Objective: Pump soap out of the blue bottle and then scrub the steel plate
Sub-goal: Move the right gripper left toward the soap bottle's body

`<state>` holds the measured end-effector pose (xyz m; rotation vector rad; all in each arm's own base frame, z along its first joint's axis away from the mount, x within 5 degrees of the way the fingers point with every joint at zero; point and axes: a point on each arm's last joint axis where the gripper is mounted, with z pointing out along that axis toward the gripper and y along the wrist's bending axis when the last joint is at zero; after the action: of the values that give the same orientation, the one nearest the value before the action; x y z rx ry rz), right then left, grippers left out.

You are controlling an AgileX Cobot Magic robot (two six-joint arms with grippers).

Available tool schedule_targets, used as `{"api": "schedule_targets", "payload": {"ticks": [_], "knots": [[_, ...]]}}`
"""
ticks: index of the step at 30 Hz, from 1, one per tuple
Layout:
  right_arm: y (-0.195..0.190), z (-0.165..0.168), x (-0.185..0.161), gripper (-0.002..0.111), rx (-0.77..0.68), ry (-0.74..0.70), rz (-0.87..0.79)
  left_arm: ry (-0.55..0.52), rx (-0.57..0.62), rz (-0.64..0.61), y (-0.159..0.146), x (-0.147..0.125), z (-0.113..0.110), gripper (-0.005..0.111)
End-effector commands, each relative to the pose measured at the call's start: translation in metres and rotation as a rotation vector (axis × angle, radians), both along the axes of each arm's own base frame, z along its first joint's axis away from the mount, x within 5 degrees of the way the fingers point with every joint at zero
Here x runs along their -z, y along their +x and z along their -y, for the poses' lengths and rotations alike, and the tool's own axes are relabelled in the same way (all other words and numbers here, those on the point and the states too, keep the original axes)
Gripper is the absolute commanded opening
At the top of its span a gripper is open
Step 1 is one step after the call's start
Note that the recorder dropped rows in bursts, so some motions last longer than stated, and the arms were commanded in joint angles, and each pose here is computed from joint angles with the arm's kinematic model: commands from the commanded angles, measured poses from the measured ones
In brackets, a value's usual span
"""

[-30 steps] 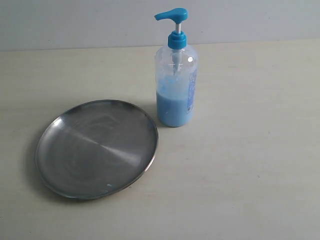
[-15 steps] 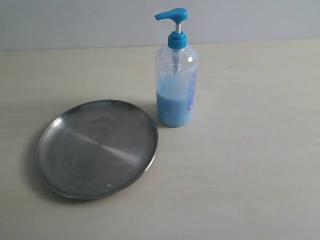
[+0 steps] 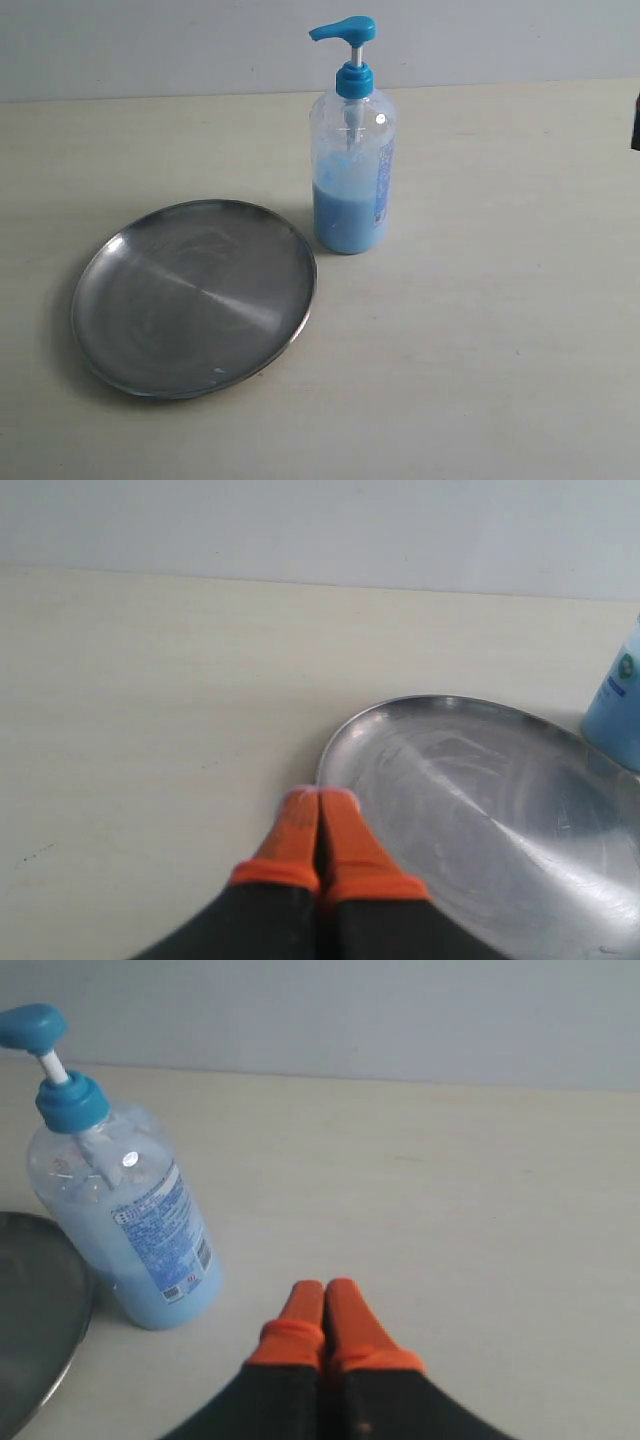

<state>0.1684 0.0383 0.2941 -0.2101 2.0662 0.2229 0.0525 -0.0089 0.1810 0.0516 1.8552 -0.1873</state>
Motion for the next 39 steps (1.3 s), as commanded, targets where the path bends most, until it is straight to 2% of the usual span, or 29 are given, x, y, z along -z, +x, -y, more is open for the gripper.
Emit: {"api": "schedule_targets", "payload": {"ticks": [1,7,20,26,32,39], "knots": [[0.02,-0.006,0.005,0.0,-0.037,-0.014,-0.06,-0.007,-0.003,0.011,0.0,0.0,0.0,0.0],[0.041,-0.014,0.022,0.0,-0.055,-0.028,-0.111,-0.007,-0.003,0.011,0.0,0.0,0.0,0.0],[0.072,-0.061,0.068,0.0,-0.157,-0.091,-0.134,-0.007,-0.003,0.011,0.0,0.0,0.0,0.0],[0.077,-0.071,0.077,0.0,-0.146,-0.1,-0.057,-0.007,-0.003,0.011,0.0,0.0,0.0,0.0],[0.063,-0.07,0.091,0.0,-0.082,-0.098,0.096,-0.007,-0.003,0.011,0.0,0.0,0.0,0.0],[0.047,-0.077,0.1,0.0,-0.089,-0.109,0.243,-0.007,-0.003,0.011,0.0,0.0,0.0,0.0]]}}
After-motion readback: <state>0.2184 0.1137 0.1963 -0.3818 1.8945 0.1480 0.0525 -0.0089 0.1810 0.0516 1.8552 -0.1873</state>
